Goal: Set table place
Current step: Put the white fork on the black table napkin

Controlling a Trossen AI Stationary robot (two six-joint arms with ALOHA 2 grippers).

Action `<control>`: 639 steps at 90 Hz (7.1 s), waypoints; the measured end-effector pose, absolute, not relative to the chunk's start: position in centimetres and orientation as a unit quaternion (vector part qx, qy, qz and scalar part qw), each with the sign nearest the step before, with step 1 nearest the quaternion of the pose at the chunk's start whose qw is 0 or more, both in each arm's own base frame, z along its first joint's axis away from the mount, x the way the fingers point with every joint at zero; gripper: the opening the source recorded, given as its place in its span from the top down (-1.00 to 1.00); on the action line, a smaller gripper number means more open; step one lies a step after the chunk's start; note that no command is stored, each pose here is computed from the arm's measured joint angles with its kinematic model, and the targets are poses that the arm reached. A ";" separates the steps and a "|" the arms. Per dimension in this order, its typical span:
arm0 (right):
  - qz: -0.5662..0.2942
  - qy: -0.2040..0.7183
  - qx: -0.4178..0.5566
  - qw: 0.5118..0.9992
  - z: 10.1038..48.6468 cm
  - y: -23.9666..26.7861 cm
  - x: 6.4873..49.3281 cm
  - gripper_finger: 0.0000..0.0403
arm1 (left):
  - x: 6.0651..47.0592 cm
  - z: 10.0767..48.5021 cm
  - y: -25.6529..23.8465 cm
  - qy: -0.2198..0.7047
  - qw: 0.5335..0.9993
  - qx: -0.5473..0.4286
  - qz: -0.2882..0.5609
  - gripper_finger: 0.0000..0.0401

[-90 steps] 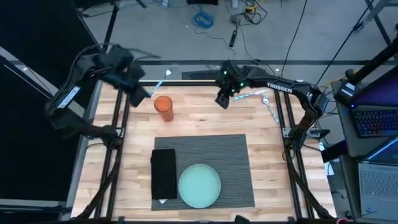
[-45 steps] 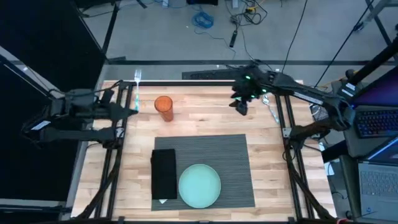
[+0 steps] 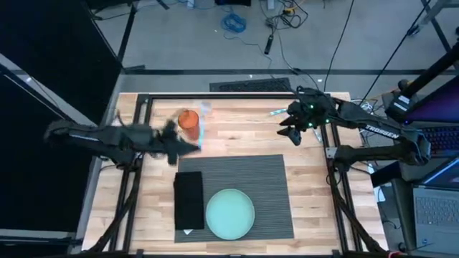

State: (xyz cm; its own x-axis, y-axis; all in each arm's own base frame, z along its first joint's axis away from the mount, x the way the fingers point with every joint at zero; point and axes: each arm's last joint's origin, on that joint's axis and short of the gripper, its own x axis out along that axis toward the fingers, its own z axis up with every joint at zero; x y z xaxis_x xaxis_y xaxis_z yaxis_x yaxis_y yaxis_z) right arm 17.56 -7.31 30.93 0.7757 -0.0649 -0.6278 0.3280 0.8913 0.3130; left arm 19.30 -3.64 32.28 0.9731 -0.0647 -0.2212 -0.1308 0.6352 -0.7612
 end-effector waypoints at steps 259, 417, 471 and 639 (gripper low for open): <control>-0.066 0.317 0.201 0.924 30.9 -4.6 19.5 -0.01 | 16.5 13.8 -21.8 0.202 0.698 -0.661 0.184 0.56; -0.021 0.291 0.177 0.940 31.4 -3.5 20.2 -0.01 | 21.3 22.6 -13.7 0.465 0.692 -0.463 0.300 0.60; -0.019 0.304 0.167 0.938 31.2 -3.5 20.0 -0.01 | 24.9 18.3 -14.2 0.509 0.661 -0.466 0.296 0.61; 0.000 0.334 0.130 0.934 30.7 -3.2 19.7 -0.01 | 23.2 20.3 -18.0 0.464 0.543 -0.532 0.455 1.00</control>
